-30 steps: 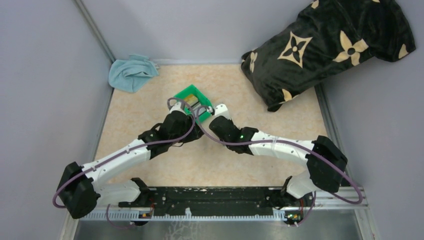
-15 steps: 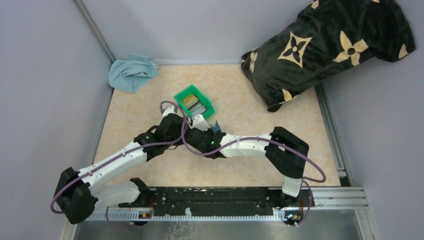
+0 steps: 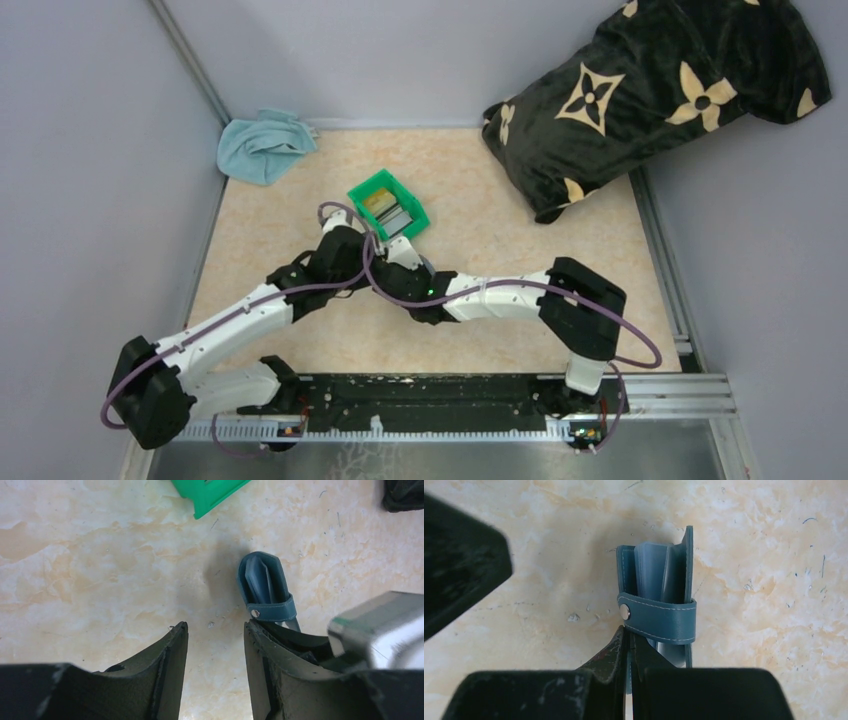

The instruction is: Take the credit cards out of the card holder

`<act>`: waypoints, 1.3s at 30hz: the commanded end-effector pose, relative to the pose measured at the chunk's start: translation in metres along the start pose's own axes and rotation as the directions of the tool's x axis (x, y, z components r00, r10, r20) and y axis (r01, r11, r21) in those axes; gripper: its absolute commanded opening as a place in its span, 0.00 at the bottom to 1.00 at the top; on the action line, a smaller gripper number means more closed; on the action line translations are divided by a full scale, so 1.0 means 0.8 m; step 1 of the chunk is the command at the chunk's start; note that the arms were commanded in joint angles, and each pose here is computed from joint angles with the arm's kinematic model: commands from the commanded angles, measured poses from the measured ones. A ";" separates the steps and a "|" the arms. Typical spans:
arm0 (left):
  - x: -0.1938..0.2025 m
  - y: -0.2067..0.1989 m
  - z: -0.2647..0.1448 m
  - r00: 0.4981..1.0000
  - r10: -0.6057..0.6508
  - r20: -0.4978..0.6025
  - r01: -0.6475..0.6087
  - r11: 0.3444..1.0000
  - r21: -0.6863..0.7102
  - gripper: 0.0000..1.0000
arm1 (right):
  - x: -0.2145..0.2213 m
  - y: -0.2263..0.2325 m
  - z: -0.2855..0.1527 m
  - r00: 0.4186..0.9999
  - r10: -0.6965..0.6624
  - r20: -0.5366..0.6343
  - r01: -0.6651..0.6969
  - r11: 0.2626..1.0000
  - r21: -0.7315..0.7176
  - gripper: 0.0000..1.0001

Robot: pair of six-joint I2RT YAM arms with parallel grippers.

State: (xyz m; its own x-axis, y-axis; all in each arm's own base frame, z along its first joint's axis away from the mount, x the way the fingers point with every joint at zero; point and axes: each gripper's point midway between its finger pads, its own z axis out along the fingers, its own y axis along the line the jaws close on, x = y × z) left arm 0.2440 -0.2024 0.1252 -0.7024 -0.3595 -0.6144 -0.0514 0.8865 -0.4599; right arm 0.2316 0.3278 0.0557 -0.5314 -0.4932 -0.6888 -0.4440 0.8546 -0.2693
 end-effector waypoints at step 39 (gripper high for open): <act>0.000 -0.040 0.046 0.997 0.035 -0.062 -0.031 0.997 0.069 0.58 | -0.026 -0.017 -0.030 0.994 0.090 0.054 -0.082 0.987 -0.140 0.50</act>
State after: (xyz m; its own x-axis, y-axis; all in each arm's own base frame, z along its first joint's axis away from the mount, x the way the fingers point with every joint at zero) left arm 0.2674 -0.2334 0.1108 -0.7473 -0.3136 -0.5858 -0.0109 0.8872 -0.4612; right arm 0.2362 0.3039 0.0814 -0.5563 -0.4232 -0.7151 -0.4426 0.8793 -0.1760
